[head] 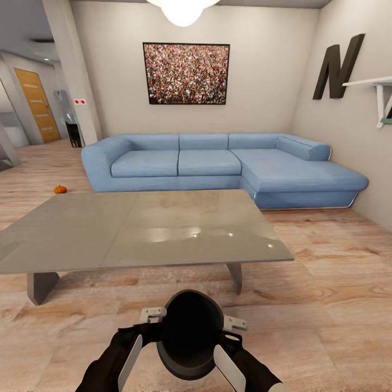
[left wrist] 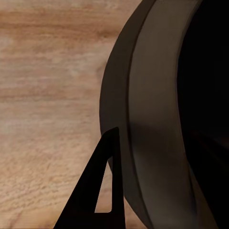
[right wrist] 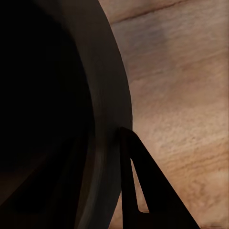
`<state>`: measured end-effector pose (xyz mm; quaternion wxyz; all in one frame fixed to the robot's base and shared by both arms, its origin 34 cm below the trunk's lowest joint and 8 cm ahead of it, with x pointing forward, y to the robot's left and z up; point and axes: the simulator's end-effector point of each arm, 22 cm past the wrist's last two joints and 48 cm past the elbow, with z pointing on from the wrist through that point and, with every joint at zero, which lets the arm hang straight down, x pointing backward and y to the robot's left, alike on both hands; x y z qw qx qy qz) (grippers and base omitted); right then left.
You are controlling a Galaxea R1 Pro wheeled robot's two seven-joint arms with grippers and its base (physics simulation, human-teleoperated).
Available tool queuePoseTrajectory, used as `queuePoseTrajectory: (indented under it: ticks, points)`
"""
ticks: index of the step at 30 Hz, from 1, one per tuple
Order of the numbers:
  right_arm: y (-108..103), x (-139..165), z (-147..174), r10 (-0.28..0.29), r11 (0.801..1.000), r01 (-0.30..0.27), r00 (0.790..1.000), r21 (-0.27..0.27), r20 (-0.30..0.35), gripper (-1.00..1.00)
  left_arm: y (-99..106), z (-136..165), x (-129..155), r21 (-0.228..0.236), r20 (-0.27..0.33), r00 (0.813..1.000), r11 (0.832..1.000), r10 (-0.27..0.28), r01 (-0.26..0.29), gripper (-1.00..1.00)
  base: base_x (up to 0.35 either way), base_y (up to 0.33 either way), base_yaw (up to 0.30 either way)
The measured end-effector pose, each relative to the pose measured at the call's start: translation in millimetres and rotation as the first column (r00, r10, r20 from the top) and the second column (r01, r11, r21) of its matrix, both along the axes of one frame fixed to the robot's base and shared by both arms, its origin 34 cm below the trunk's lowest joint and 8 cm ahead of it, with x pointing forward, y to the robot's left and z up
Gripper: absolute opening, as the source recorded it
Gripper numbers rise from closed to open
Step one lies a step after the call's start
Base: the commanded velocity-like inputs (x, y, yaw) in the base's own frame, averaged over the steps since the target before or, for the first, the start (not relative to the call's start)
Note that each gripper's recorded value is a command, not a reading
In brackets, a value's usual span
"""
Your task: Place each of the two pumpkins and all three candles from the living room inside a cabinet in the living room (use any cabinet), then make sure every cabinet is closed, and position the cauldron so it is next to a table in the living room.
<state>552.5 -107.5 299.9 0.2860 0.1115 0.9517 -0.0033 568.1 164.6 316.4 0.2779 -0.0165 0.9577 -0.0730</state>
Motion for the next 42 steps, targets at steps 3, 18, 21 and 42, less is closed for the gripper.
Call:
queuePoseTrajectory:
  ticks: [3,18,21,42]
  points:
    - [0.0,-2.6,-6.1,0.000,1.000,0.000,1.000,0.000,-0.012,-1.00,-0.1,-6.3,-2.4,0.000,-0.012,1.000,1.000,0.000,0.000,-1.00,0.000,0.000,0.000]
    - [0.0,-7.7,-18.0,0.001,1.000,-0.001,0.999,0.000,-0.036,-1.00,0.0,-18.5,-7.2,0.000,-0.036,0.999,1.000,0.000,0.000,-1.00,0.003,0.000,0.000]
    - [0.3,-8.4,-18.2,-0.001,1.000,0.001,0.999,0.002,-0.038,-1.00,-0.1,-18.3,-7.2,-0.001,-0.036,0.999,1.000,0.000,0.000,-1.00,0.150,0.000,0.000]
    - [0.4,-8.2,-18.2,-0.001,1.000,0.001,0.999,0.002,-0.038,-1.00,0.0,-18.5,-7.2,0.000,-0.037,0.999,1.000,0.000,0.000,-1.00,0.136,0.000,0.000]
